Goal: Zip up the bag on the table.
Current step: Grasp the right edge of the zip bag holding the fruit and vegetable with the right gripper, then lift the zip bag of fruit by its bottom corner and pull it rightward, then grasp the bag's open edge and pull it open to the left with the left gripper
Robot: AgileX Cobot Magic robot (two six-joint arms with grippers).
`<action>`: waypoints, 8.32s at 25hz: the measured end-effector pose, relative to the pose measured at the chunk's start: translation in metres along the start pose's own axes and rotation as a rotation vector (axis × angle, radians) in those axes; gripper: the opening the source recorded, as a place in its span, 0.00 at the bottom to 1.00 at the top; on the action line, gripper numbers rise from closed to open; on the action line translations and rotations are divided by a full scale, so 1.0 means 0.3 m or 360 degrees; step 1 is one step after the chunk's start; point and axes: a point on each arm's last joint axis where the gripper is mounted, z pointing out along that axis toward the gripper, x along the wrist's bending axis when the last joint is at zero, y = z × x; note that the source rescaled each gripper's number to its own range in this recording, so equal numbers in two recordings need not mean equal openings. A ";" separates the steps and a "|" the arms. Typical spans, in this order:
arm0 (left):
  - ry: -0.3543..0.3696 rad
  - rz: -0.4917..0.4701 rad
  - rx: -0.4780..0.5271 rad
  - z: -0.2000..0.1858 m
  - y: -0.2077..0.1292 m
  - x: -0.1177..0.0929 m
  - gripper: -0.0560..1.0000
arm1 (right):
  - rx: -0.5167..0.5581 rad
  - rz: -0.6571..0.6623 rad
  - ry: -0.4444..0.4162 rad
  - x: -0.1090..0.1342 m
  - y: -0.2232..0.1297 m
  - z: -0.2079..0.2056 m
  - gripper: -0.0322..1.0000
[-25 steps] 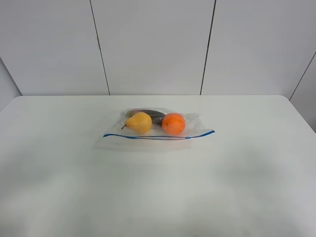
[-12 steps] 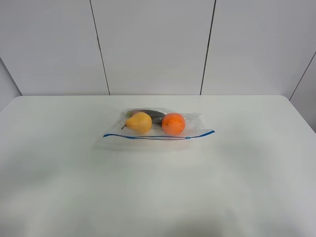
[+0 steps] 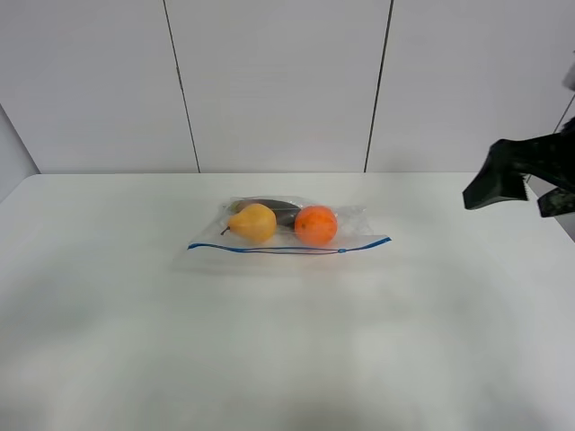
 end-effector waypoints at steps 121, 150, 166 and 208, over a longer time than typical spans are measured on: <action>-0.0146 0.0843 0.0271 0.575 0.607 0.012 1.00 | 0.0731 0.0561 0.1237 0.110 0.213 0.743 0.03; -0.0833 0.1791 -0.0074 1.082 0.216 -0.727 1.00 | 0.0731 0.0561 0.1237 0.110 0.213 0.743 0.03; -0.0673 0.1678 -0.0050 1.164 0.119 -0.759 0.64 | 0.0731 0.0561 0.1237 0.110 0.213 0.743 0.03; -0.0708 0.1662 -0.0116 1.152 0.122 -0.782 0.08 | 0.0731 0.0561 0.1237 0.110 0.213 0.743 0.03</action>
